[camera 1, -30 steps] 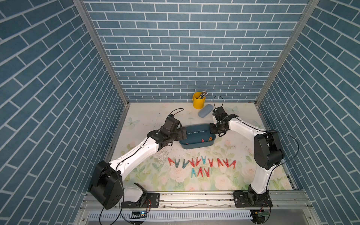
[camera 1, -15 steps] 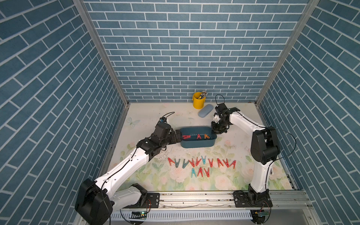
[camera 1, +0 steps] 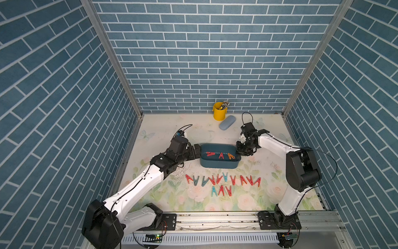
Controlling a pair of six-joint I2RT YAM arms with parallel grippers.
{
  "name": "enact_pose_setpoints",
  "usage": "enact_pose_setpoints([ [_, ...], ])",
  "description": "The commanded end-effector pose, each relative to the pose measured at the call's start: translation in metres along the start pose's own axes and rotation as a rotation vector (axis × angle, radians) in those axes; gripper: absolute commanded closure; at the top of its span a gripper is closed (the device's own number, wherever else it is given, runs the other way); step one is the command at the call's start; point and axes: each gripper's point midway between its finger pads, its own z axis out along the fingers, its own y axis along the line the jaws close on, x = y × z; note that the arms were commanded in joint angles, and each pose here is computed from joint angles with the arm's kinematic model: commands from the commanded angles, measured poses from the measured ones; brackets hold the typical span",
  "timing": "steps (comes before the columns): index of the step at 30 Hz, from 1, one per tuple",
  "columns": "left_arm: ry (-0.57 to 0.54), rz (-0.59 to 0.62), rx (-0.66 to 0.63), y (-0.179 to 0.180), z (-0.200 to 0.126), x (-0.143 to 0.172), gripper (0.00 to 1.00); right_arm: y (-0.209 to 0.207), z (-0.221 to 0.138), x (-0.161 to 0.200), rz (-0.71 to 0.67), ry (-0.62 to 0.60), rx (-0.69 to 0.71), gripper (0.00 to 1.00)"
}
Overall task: Take the clothespins out of the storage box
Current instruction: Adjust the storage box at the center of the board.
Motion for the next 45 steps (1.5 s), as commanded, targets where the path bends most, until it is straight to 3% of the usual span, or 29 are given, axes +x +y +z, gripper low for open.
enact_pose_setpoints([
  [1,0.009,-0.018,0.012,-0.003,-0.002,-0.001,0.0,0.013,-0.015,-0.034,-0.01,-0.212,-0.027,1.0],
  [7,0.032,-0.031,0.011,-0.003,-0.002,0.002,0.0,0.016,-0.005,-0.039,-0.071,-0.323,0.022,1.0],
  [16,0.041,-0.052,0.002,-0.001,-0.008,0.005,0.0,0.024,0.014,-0.038,-0.141,-0.356,0.054,0.99],
  [19,0.043,-0.056,0.0,0.0,-0.009,0.005,0.0,0.024,0.017,-0.037,-0.158,-0.352,0.048,0.84],
  [25,0.051,-0.059,-0.003,-0.001,-0.003,0.006,0.0,0.03,0.017,-0.036,-0.182,-0.348,0.021,0.76],
  [31,0.059,-0.018,-0.033,-0.012,0.016,0.004,0.04,0.044,-0.008,-0.039,-0.226,-0.393,-0.029,0.68],
  [37,0.108,0.096,-0.127,-0.028,0.056,0.01,0.16,0.064,-0.043,-0.035,-0.28,-0.443,-0.141,0.44],
  [45,0.211,0.24,-0.246,-0.042,0.121,0.031,0.44,0.062,-0.08,-0.025,-0.279,-0.508,-0.21,0.09],
])
